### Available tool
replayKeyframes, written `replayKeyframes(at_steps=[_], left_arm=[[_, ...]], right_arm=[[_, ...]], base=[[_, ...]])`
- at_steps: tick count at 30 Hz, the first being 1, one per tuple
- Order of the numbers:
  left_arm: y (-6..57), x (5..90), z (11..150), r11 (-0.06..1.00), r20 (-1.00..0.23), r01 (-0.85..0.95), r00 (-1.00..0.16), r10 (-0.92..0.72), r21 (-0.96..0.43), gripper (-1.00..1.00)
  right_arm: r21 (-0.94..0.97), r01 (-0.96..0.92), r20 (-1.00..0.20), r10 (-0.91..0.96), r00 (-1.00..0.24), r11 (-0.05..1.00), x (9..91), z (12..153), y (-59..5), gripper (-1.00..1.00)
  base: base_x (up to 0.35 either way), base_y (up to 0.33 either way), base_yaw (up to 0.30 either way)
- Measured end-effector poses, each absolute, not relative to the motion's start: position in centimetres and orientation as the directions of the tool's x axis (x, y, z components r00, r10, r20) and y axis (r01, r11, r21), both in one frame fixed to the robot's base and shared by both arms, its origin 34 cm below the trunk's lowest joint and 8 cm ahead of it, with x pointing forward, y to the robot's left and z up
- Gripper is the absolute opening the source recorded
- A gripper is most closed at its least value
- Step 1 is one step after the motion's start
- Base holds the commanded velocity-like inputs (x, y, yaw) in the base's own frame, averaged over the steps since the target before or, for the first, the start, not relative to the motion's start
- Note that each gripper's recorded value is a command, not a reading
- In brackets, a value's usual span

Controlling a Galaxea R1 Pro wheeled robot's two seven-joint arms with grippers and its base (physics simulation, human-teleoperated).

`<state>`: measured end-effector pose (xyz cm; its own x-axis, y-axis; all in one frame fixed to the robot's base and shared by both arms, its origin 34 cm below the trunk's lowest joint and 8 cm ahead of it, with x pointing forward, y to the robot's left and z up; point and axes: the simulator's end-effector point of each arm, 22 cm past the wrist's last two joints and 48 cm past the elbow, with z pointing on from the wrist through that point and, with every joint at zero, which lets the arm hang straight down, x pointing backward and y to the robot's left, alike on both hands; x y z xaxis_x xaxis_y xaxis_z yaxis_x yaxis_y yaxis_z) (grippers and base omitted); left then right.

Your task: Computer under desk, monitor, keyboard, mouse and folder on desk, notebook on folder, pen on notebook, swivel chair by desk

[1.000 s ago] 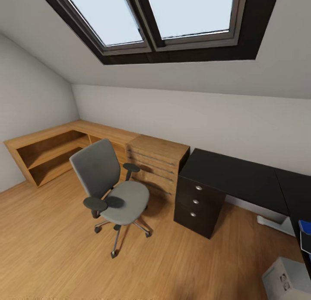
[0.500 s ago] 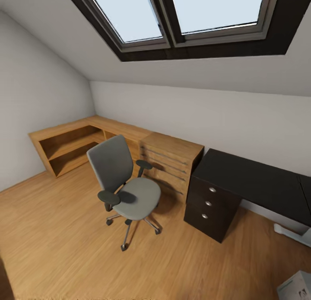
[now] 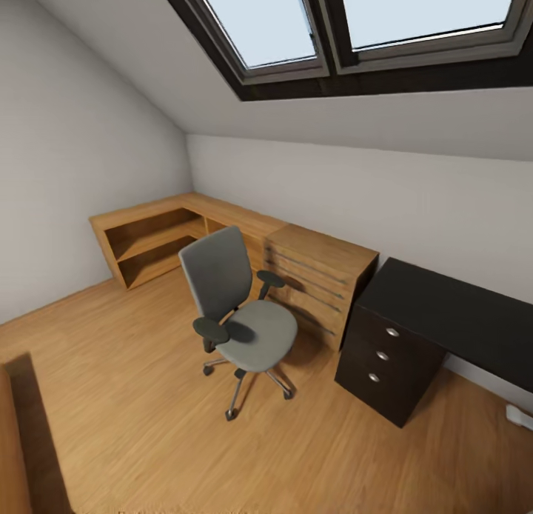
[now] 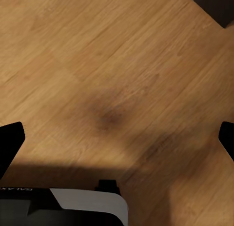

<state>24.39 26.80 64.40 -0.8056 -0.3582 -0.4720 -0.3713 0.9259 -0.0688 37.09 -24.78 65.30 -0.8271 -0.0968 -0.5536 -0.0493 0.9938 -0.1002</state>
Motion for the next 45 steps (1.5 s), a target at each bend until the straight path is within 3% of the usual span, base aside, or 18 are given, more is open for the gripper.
replayKeyframes(at_steps=[31,45], left_arm=[[26.74,24.31,64.38,0.926,-0.471,-0.371,-0.807,-0.358,-0.069,1.00],[26.59,24.28,64.38,0.927,-0.470,-0.368,-0.808,-0.356,-0.071,1.00]], right_arm=[[-0.095,-0.041,-0.602,-0.090,-0.793,0.995,37.03,65.90,-24.75,1.00],[-0.094,-0.042,-0.602,-0.090,-0.793,0.995,37.00,65.91,-24.74,1.00]], base=[[0.001,0.000,0.274],[0.250,-0.006,0.278]])
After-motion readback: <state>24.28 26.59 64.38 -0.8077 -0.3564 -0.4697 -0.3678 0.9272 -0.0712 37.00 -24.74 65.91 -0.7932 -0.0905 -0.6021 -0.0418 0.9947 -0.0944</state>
